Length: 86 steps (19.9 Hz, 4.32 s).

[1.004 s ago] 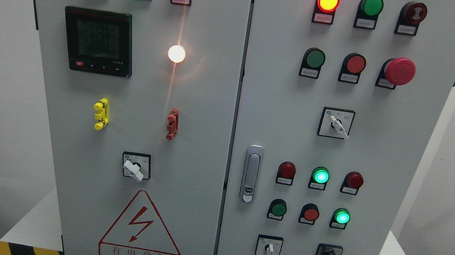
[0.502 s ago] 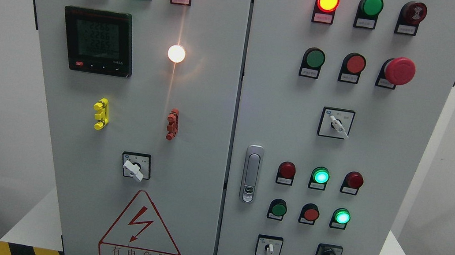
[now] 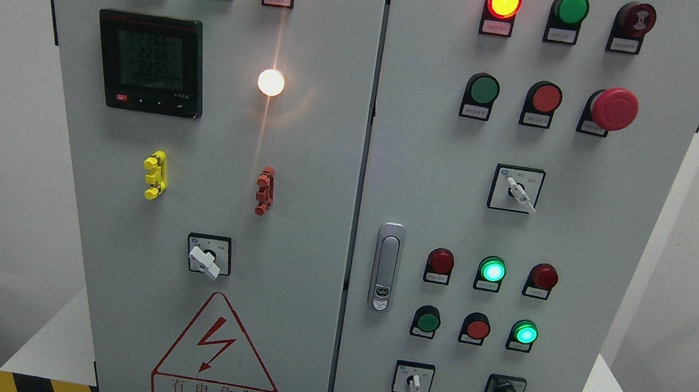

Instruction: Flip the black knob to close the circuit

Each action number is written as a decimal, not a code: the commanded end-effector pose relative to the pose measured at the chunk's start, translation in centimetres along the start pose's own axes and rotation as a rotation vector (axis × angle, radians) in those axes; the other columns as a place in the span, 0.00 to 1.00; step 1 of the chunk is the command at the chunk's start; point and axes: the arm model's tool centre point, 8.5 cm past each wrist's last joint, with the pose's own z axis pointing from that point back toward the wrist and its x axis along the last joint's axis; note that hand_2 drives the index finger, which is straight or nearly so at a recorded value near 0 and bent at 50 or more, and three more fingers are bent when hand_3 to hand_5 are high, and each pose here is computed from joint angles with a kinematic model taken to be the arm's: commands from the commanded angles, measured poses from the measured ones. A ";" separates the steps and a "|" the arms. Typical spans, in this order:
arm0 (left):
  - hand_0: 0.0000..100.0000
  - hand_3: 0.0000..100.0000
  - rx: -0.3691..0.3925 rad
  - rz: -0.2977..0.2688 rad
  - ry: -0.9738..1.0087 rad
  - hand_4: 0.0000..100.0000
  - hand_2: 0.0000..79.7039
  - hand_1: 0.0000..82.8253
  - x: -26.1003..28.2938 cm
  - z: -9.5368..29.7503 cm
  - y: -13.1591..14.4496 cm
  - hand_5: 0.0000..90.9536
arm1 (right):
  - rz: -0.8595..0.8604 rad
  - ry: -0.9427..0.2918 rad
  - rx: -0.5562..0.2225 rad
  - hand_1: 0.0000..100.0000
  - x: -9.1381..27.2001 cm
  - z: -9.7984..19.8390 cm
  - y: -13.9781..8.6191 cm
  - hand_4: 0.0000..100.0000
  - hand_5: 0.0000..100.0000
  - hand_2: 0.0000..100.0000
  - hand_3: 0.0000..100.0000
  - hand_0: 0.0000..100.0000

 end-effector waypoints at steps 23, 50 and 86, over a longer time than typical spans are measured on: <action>0.12 0.00 -0.001 -0.001 -0.001 0.00 0.00 0.67 0.0 0.0 0.0 0.00 | 0.236 -0.293 -0.663 0.00 14.4 8.5 -17.2 0.92 0.93 0.88 1.00 0.00; 0.12 0.00 -0.001 -0.001 -0.001 0.00 0.00 0.67 0.0 0.0 0.0 0.00 | 0.352 -0.231 -0.775 0.00 19.8 9.8 -25.0 0.97 0.99 0.91 1.00 0.00; 0.12 0.00 0.000 0.000 0.000 0.00 0.00 0.67 0.0 0.0 0.0 0.00 | 0.327 -0.152 -0.799 0.00 21.0 7.5 -28.4 0.97 0.99 0.91 1.00 0.00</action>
